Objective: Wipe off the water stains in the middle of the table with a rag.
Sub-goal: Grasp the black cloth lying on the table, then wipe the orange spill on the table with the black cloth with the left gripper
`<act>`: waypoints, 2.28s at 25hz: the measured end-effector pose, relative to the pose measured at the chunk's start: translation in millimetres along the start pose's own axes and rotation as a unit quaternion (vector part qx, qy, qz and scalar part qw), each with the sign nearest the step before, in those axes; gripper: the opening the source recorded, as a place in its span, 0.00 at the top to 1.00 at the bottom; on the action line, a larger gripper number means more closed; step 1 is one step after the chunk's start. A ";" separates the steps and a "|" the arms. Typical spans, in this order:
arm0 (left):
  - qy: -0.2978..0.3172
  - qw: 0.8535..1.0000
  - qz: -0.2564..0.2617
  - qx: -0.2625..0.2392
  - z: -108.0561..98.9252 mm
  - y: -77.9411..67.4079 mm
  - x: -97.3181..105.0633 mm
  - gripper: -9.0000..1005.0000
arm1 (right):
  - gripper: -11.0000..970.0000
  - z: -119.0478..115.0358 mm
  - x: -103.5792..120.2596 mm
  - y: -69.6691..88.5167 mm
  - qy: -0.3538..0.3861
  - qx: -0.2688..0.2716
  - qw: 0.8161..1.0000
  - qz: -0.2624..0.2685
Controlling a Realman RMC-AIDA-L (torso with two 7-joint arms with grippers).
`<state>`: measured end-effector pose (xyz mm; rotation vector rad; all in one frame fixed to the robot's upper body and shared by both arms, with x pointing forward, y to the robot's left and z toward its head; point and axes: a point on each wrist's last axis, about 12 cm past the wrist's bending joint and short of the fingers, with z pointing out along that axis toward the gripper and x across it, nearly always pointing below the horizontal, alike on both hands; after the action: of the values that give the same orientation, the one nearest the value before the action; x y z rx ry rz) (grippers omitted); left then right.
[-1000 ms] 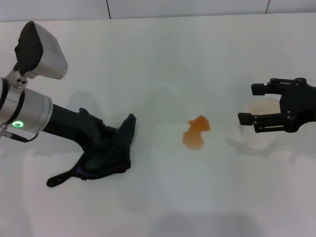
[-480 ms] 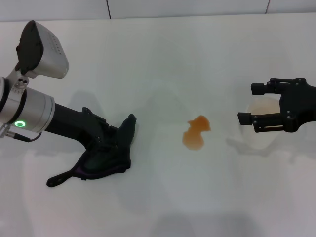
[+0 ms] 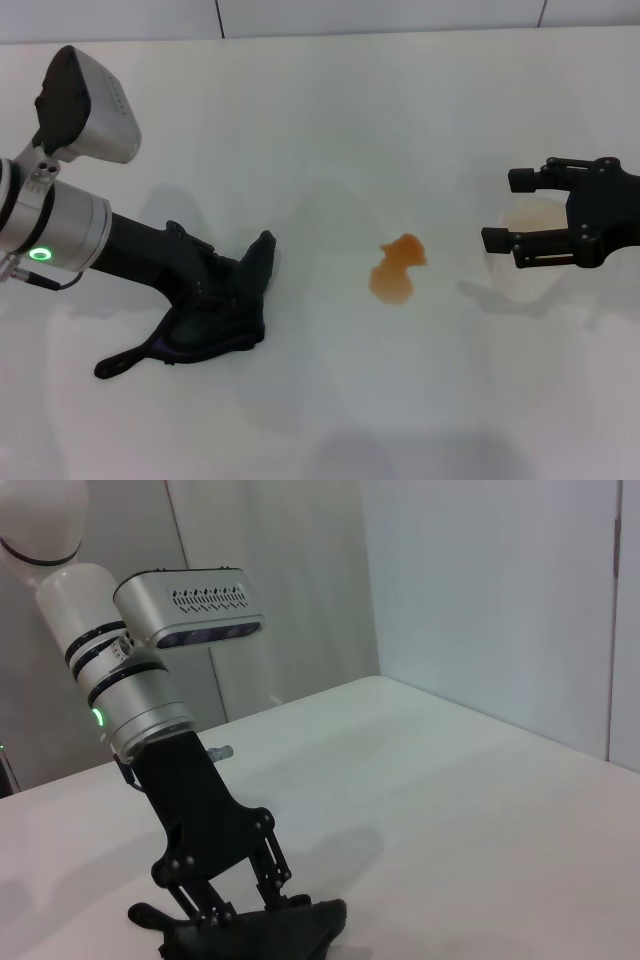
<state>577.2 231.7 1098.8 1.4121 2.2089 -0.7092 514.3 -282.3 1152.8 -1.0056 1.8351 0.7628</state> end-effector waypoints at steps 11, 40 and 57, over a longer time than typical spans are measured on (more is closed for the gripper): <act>0.020 1.000 0.001 0.003 -2.7 0.3 3.0 0.62 | 0.11 2.1 -0.2 1.4 0.001 -0.005 1.000 0.001; 0.027 1.000 -0.014 0.004 -4.3 0.9 1.9 0.90 | 0.11 1.4 -0.3 3.6 -0.002 -0.006 1.000 -0.001; -0.024 0.999 0.026 0.001 10.3 5.8 -33.2 0.91 | 0.11 2.0 -2.8 3.4 -0.009 -0.008 1.000 -0.003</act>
<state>596.4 204.1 1109.4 1.4341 2.1272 -0.7189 512.9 -278.1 1154.8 -1.0105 1.8128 0.7807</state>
